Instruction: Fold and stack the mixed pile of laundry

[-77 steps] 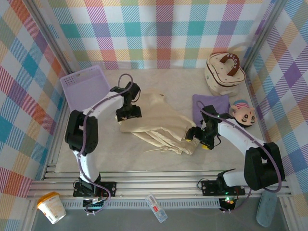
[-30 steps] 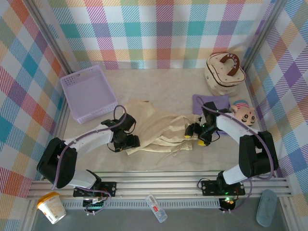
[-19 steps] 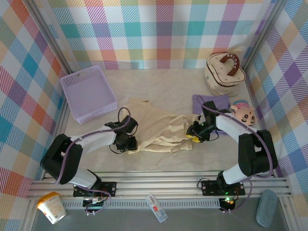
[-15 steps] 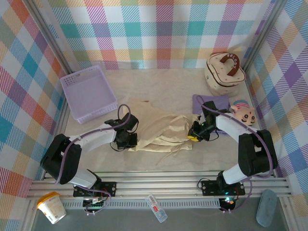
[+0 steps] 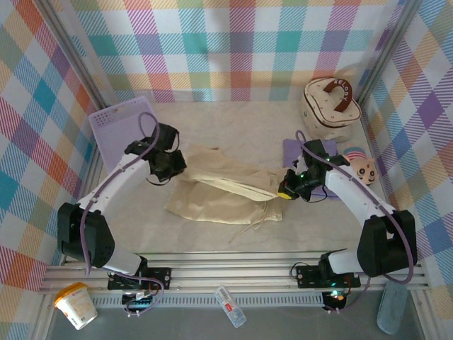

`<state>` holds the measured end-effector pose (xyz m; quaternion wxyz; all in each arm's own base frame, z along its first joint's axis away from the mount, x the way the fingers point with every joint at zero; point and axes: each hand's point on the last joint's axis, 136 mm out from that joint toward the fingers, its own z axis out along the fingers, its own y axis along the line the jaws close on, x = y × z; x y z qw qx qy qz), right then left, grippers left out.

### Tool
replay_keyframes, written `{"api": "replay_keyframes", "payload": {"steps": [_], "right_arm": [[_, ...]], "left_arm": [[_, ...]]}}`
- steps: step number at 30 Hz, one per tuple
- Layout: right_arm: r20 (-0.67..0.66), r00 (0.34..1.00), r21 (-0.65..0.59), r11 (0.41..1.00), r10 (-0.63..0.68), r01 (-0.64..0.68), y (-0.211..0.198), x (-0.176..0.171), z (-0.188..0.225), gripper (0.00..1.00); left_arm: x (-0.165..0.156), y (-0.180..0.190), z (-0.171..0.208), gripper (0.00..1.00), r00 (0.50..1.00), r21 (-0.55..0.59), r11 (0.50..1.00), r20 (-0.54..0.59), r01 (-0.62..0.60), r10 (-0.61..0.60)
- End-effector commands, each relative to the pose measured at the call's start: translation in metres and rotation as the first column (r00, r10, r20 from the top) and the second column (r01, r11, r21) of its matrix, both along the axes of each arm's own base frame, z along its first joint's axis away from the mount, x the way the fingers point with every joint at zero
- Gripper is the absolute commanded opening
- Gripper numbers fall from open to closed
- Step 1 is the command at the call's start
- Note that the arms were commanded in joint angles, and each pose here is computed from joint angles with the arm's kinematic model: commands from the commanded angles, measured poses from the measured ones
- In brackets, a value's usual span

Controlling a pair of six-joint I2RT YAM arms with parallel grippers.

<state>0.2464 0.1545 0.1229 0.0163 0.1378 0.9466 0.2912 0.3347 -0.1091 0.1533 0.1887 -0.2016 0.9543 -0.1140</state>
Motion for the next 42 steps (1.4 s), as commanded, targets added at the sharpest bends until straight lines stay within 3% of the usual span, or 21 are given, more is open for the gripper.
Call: {"api": "replay_keyframes", "payload": {"steps": [1, 4, 5, 7, 8, 9, 10, 13, 16, 20, 23, 26, 30, 36, 38, 42], "right_arm": [[-0.069, 0.998, 0.026, 1.000, 0.011, -0.009, 0.012, -0.021, 0.007, 0.01], [-0.117, 0.992, -0.002, 0.999, 0.045, -0.045, 0.019, -0.038, -0.009, 0.03], [-0.141, 0.989, -0.022, 0.999, 0.040, -0.043, 0.017, -0.043, -0.019, 0.09], [-0.200, 0.980, -0.057, 0.998, 0.021, -0.033, 0.010, -0.054, -0.043, 0.14], [-0.215, 0.976, -0.045, 0.998, 0.025, -0.036, 0.011, -0.057, -0.047, 0.22], [-0.228, 0.973, -0.002, 0.999, 0.044, -0.045, 0.018, -0.059, -0.047, 0.37], [-0.225, 0.972, 0.028, 0.998, 0.060, -0.055, 0.022, -0.060, -0.045, 0.50], [-0.157, 0.985, -0.038, 0.997, 0.066, -0.073, 0.010, -0.056, -0.033, 0.76], [-0.059, 0.996, -0.101, 0.993, 0.061, -0.067, -0.003, -0.044, -0.018, 0.89], [0.011, 0.999, -0.175, 0.984, 0.043, -0.041, -0.016, -0.025, -0.027, 0.99], [0.026, 0.999, -0.220, 0.975, 0.027, -0.021, -0.020, -0.008, -0.046, 0.99], [0.036, 0.999, -0.198, 0.980, -0.001, 0.008, -0.010, 0.010, -0.059, 0.99], [0.062, 0.998, -0.248, 0.969, 0.030, -0.013, 0.009, 0.022, -0.070, 0.99], [-0.050, 0.999, -0.331, 0.943, 0.011, -0.027, 0.018, 0.019, -0.110, 0.99], [-0.063, 0.998, -0.324, 0.945, 0.022, -0.041, 0.026, 0.020, -0.116, 0.86], [-0.066, 0.998, -0.347, 0.937, 0.023, -0.045, 0.027, 0.025, -0.115, 0.42]], "left_arm": [[0.005, 0.038, -0.010, 0.00, 0.998, 0.091, 0.995, -0.042, -0.043, 0.047], [0.003, 0.046, -0.034, 0.00, 0.994, 0.096, 0.994, -0.097, -0.043, 0.052], [0.000, 0.044, -0.044, 0.00, 0.991, 0.094, 0.995, -0.123, -0.037, 0.048], [-0.010, 0.040, -0.071, 0.18, 0.977, 0.074, 0.997, -0.209, -0.024, 0.039], [-0.016, 0.040, -0.079, 0.30, 0.968, 0.076, 0.997, -0.247, -0.026, 0.044], [-0.022, 0.043, -0.086, 0.46, 0.958, 0.091, 0.995, -0.279, -0.035, 0.059], [-0.026, 0.047, -0.088, 0.55, 0.954, 0.110, 0.993, -0.291, -0.044, 0.075], [-0.025, 0.055, -0.069, 0.69, 0.964, 0.146, 0.987, -0.247, -0.067, 0.101], [-0.011, 0.050, -0.034, 0.70, 0.983, 0.119, 0.991, -0.161, -0.069, 0.088], [0.013, 0.012, 0.003, 0.68, 0.999, 0.004, 1.000, -0.051, -0.012, 0.012], [0.024, -0.023, 0.003, 0.65, 0.998, -0.052, 0.997, -0.016, 0.060, -0.061], [0.028, -0.049, -0.022, 0.62, 0.992, -0.088, 0.990, -0.055, 0.108, -0.113], [0.030, -0.054, -0.059, 0.60, 0.983, -0.062, 0.989, -0.119, 0.133, -0.140], [0.023, -0.041, -0.095, 0.60, 0.960, 0.031, 0.980, -0.209, 0.196, -0.185], [0.018, -0.040, -0.103, 0.60, 0.950, 0.036, 0.976, -0.240, 0.213, -0.198], [0.005, -0.032, -0.121, 0.59, 0.931, 0.063, 0.969, -0.298, 0.240, -0.211]]}}
